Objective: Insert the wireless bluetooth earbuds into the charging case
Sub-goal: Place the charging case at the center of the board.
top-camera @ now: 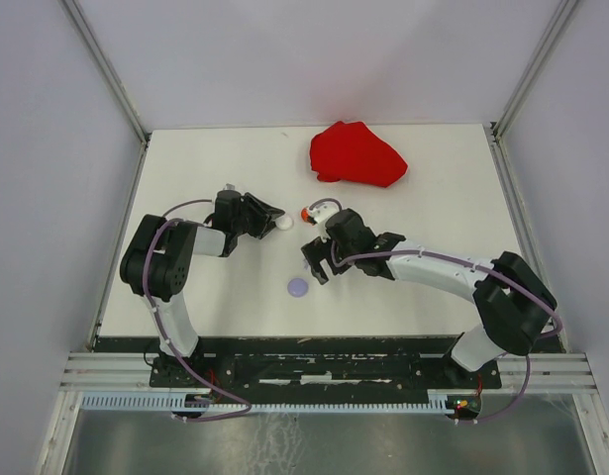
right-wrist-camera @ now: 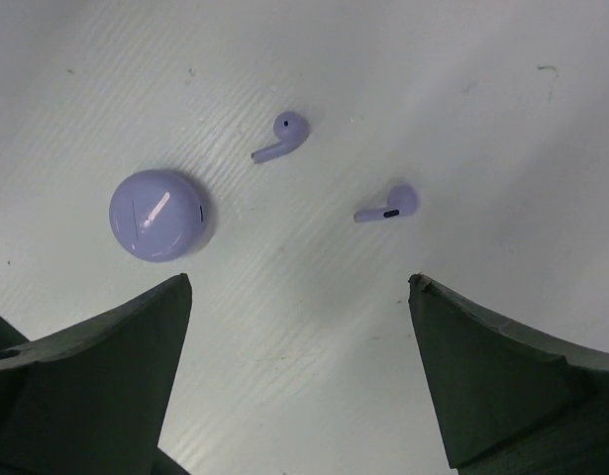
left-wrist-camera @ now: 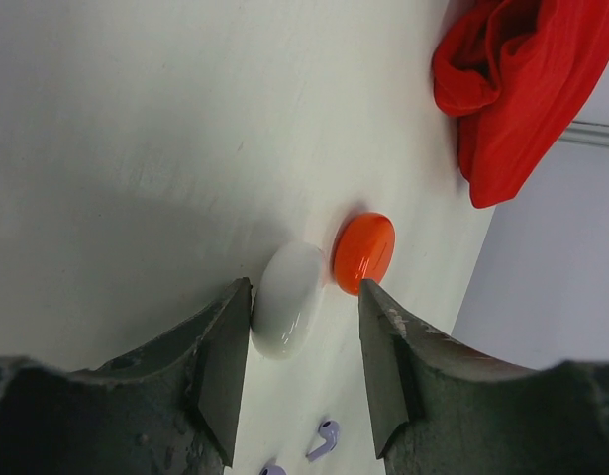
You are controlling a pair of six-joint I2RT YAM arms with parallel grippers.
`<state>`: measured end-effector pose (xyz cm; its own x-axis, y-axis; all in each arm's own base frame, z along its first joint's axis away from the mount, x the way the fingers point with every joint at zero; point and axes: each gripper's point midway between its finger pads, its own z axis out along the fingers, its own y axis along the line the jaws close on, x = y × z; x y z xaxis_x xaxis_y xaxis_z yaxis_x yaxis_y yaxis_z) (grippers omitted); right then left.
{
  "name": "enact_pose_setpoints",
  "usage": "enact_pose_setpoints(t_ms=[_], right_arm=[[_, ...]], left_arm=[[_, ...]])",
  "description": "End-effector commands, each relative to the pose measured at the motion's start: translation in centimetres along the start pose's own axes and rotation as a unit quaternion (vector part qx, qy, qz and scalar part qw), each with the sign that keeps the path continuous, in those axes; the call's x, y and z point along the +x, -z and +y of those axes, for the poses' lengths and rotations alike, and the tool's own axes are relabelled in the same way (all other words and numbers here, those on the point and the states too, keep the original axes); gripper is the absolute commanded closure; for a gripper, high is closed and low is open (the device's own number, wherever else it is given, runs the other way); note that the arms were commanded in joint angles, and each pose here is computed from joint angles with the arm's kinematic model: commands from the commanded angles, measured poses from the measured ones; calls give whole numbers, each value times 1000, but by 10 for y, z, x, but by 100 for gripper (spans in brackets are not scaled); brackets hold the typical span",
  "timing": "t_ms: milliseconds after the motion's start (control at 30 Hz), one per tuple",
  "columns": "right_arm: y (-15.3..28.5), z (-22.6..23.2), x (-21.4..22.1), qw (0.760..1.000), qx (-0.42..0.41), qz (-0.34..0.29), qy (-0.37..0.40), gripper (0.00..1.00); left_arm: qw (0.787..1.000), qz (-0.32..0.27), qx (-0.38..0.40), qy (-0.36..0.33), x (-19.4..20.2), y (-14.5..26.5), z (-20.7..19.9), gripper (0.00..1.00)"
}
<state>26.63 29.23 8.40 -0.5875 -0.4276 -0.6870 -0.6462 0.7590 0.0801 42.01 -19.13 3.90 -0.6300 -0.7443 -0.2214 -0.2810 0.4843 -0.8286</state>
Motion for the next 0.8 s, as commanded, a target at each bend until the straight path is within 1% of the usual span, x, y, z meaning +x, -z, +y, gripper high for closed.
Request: enact_pose_setpoints(t_ms=[0, 100, 333, 400, 600, 767], right_arm=[[0, 10, 7, 1000, -1, -3, -3, 1], [-1, 17, 15, 1000, -2, 3, 5, 1], [-8, 30, 35, 999, 15, 25, 40, 1], [-10, 33, 36, 998, 21, 27, 49, 1], [-19, 35, 40, 995, 39, 35, 80, 1], [-28, 39, 45, 993, 49, 42, 101, 1]], left_arm=[[999, -22, 19, -37, -13, 3, -21, 45], [998, -31, 14, -48, -18, 8, -25, 42], [996, -44, -9, -83, -29, 27, -35, 40], [995, -47, -11, -87, -32, 35, -36, 39], [996, -45, 7, -72, -38, 61, -37, 36], [995, -74, 25, -66, -57, 92, -46, 35]])
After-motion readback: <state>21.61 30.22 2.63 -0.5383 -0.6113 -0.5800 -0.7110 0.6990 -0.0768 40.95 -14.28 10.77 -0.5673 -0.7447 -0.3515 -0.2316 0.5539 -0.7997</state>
